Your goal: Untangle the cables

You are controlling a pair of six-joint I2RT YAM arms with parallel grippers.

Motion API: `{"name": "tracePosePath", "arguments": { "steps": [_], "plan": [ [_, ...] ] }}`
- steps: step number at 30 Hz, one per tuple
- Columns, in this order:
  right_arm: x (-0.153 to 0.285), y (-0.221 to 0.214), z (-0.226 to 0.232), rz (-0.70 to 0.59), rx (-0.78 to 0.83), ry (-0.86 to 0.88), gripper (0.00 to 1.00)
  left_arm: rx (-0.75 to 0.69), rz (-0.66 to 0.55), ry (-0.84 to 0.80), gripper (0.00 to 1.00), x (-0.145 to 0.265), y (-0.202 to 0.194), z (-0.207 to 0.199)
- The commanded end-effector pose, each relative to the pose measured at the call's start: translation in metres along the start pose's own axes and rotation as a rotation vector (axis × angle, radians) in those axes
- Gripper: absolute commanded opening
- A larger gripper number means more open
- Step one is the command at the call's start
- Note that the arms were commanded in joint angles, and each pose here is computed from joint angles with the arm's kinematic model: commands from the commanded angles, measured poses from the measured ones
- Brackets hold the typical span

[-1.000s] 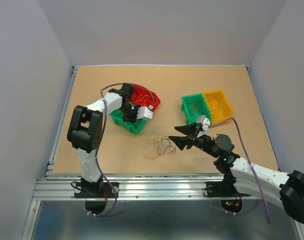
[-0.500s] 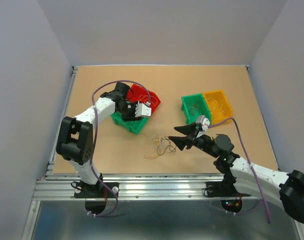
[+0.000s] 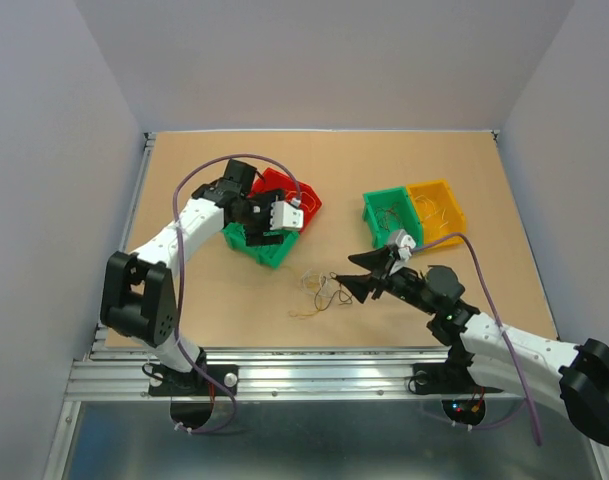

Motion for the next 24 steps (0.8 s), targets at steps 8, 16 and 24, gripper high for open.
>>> {"name": "tracePosePath", "arguments": {
  "steps": [8,16,24],
  "plan": [
    [-0.005,0.018,-0.023,0.067,-0.138,-0.335,0.68,-0.024,-0.431,0.273,0.99,0.034,0.142,-0.04],
    [0.006,-0.014,-0.047,0.278,-0.191,-0.566,0.69,0.091,-0.496,0.43,0.98,0.039,0.15,-0.045],
    [0.01,-0.055,-0.067,0.488,-0.216,-0.785,0.57,0.118,-0.415,0.504,0.92,0.019,0.129,-0.045]
  ]
}}
Point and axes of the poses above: each gripper's point midway between its finger pads, its own x axis back along the fingers, its own z axis along the line the jaws close on, y = z × x, the point moved 5 cm from there along x, back along the fingers, and after that the axes turned 13 degrees about -x, right-handed, at the moved point
